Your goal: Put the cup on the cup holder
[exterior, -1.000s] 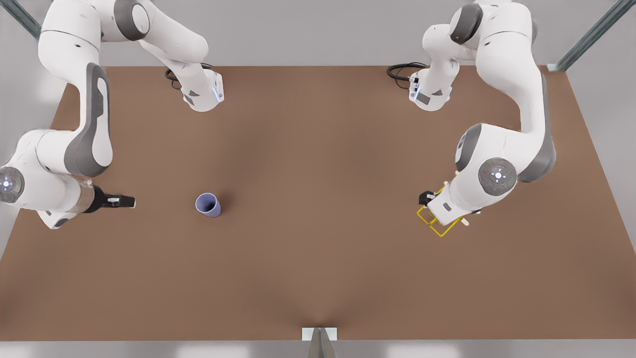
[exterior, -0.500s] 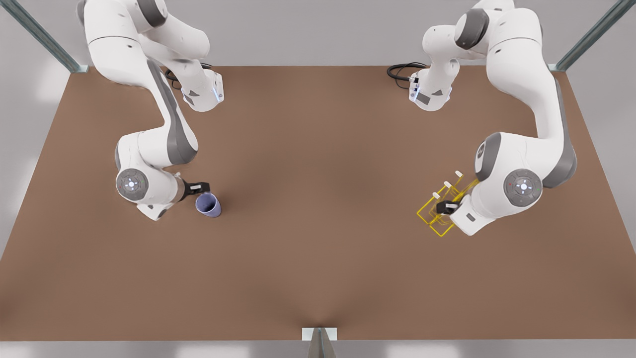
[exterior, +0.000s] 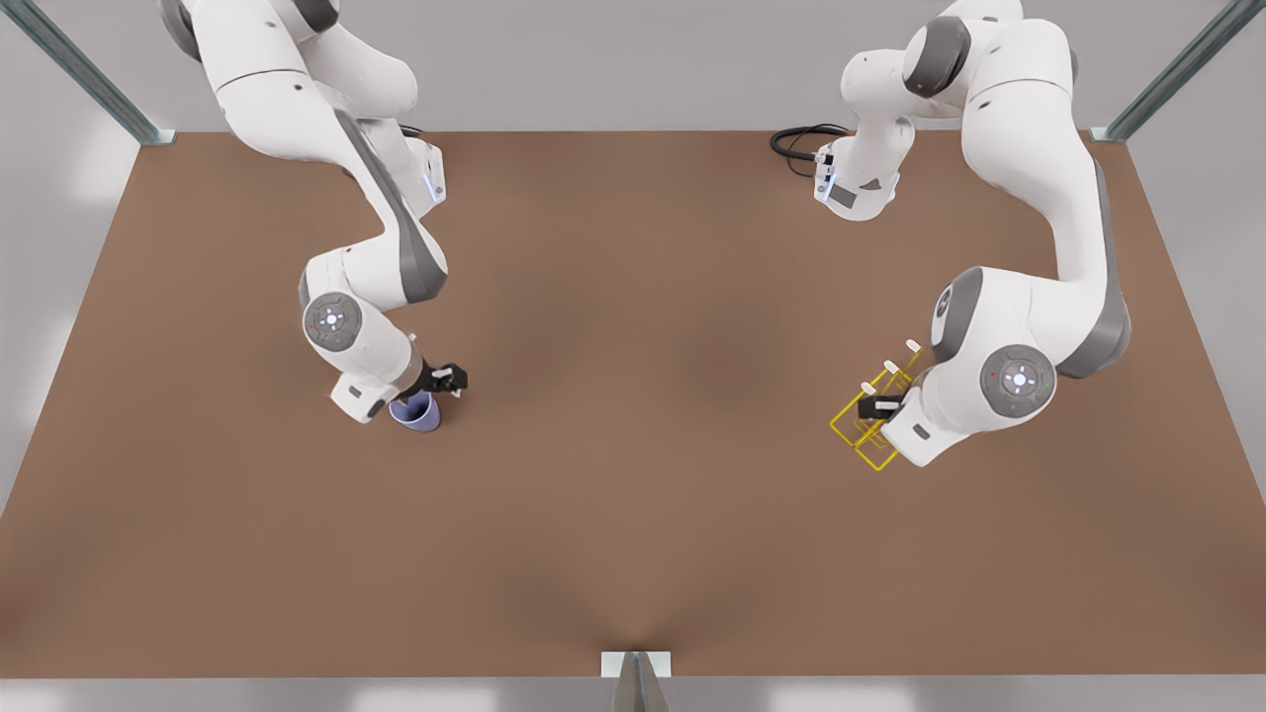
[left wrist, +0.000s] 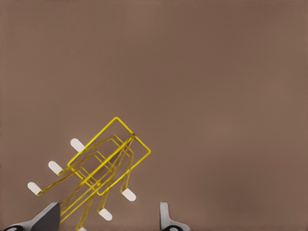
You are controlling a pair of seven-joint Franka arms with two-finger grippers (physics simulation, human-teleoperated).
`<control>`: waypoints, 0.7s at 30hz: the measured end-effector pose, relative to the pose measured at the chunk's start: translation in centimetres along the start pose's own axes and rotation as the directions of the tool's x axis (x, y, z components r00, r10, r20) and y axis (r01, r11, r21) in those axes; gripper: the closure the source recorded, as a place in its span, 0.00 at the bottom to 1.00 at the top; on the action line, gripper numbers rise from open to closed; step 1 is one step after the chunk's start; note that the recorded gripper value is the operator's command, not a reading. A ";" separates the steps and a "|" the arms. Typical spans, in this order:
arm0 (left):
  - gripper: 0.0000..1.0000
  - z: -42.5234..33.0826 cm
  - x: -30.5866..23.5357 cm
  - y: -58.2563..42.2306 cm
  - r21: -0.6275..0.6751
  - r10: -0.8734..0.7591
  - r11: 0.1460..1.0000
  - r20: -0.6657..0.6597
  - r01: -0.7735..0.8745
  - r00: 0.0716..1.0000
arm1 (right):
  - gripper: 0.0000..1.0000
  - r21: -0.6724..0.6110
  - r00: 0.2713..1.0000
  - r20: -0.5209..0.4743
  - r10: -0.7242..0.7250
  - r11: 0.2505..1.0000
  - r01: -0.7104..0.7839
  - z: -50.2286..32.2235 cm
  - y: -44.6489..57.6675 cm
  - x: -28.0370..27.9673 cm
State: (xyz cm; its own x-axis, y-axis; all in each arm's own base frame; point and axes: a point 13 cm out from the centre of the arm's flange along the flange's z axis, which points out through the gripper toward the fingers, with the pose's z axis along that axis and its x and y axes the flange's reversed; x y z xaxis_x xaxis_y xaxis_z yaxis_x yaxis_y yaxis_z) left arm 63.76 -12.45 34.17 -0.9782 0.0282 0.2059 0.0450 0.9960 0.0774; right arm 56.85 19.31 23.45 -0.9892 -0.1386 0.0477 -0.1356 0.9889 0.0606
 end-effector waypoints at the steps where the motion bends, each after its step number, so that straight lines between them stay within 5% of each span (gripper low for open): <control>1: 0.00 0.2 -0.1 0.2 -0.008 -0.002 1.000 0.000 0.002 1.000 | 0.00 0.000 1.000 0.000 0.005 1.000 -0.005 0.4 -0.1 -0.1; 21: 0.00 0.9 -0.3 1.1 -0.039 -0.043 0.998 -0.008 0.043 0.999 | 0.00 0.000 0.997 0.011 0.079 0.997 -0.079 6.7 -1.9 -0.2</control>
State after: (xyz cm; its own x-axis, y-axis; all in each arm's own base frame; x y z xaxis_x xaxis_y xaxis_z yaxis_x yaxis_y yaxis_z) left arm 63.95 -11.29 33.36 -0.9776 -0.0153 0.2099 0.0112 0.9922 0.1245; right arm 56.90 17.84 16.70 -0.9973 -0.0597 0.0417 -0.0573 0.9967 0.0570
